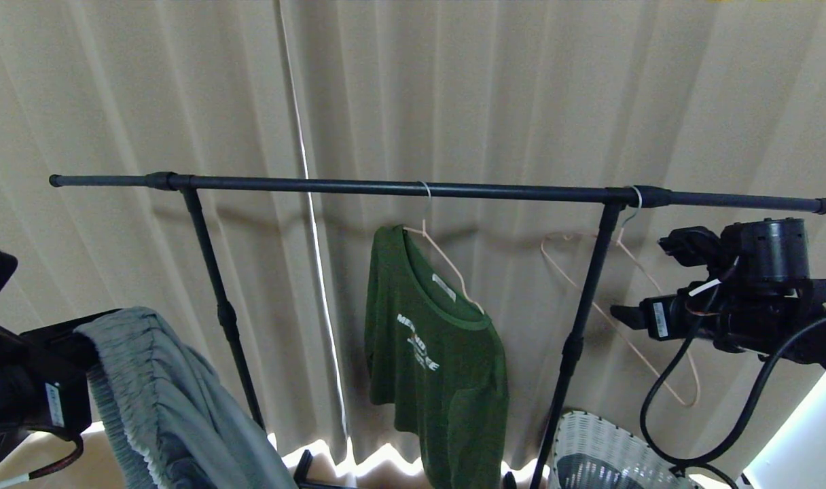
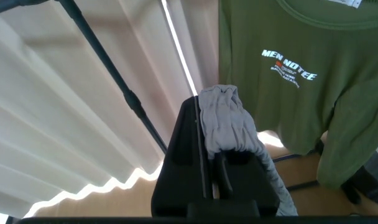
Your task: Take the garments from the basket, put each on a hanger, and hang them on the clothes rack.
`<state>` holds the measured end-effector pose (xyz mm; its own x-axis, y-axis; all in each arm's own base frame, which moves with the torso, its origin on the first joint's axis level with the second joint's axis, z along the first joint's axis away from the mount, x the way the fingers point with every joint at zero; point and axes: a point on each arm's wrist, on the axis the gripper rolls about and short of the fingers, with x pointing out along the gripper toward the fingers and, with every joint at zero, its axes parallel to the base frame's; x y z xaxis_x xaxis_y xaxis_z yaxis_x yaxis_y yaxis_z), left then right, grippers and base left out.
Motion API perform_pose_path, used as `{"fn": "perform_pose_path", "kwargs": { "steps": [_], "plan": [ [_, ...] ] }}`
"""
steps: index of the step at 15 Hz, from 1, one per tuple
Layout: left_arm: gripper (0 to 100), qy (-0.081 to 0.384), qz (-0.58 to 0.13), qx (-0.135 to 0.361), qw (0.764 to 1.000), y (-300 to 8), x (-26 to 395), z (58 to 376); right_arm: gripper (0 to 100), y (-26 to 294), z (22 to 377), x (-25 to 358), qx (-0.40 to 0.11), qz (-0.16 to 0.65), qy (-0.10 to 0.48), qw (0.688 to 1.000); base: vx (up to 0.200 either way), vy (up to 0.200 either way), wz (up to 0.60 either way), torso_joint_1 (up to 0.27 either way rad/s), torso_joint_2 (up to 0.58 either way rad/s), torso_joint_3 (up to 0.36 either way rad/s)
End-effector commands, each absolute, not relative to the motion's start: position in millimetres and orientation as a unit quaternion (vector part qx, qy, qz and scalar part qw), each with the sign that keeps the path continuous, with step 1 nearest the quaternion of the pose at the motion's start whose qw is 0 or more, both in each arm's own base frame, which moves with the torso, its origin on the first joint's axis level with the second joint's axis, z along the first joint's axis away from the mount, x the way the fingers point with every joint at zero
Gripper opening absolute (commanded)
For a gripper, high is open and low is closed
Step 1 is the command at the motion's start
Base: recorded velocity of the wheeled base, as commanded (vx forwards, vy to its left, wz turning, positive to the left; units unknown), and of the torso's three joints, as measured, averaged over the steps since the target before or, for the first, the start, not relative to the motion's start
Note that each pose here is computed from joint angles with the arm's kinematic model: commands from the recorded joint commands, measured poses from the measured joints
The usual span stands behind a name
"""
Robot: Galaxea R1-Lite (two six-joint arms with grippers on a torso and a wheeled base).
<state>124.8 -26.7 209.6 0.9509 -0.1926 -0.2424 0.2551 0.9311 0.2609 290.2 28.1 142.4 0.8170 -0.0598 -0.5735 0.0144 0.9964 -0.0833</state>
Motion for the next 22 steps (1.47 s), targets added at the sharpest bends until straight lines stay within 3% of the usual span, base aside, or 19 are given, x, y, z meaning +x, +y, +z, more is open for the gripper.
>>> {"fn": "perform_pose_path", "kwargs": {
  "steps": [1,3,4,15,22],
  "plan": [
    [0,0.108,-0.114,0.147,0.977,-27,125,209,100,29,141,293,-0.038,-0.019,0.302,0.952,0.000,0.000,0.00,0.000,0.00,0.000],
    [0,0.107,-0.115,0.147,0.977,-27,125,210,100,29,139,296,-0.037,-0.019,0.303,0.952,0.000,0.000,0.00,0.000,0.00,0.000],
    [0,0.107,-0.116,0.147,0.977,-27,125,210,0,29,140,297,-0.037,-0.019,0.302,0.953,0.000,0.000,0.00,0.000,0.00,0.000],
    [0,0.109,-0.117,0.149,0.976,-27,124,208,0,27,158,288,-0.005,-0.030,0.271,0.962,0.000,0.000,0.00,0.000,0.00,0.000],
    [0,0.098,-0.115,0.147,0.978,-27,125,209,0,10,180,245,0.010,-0.055,0.231,0.971,0.000,0.000,0.00,0.000,0.00,0.000]
  ]
}}
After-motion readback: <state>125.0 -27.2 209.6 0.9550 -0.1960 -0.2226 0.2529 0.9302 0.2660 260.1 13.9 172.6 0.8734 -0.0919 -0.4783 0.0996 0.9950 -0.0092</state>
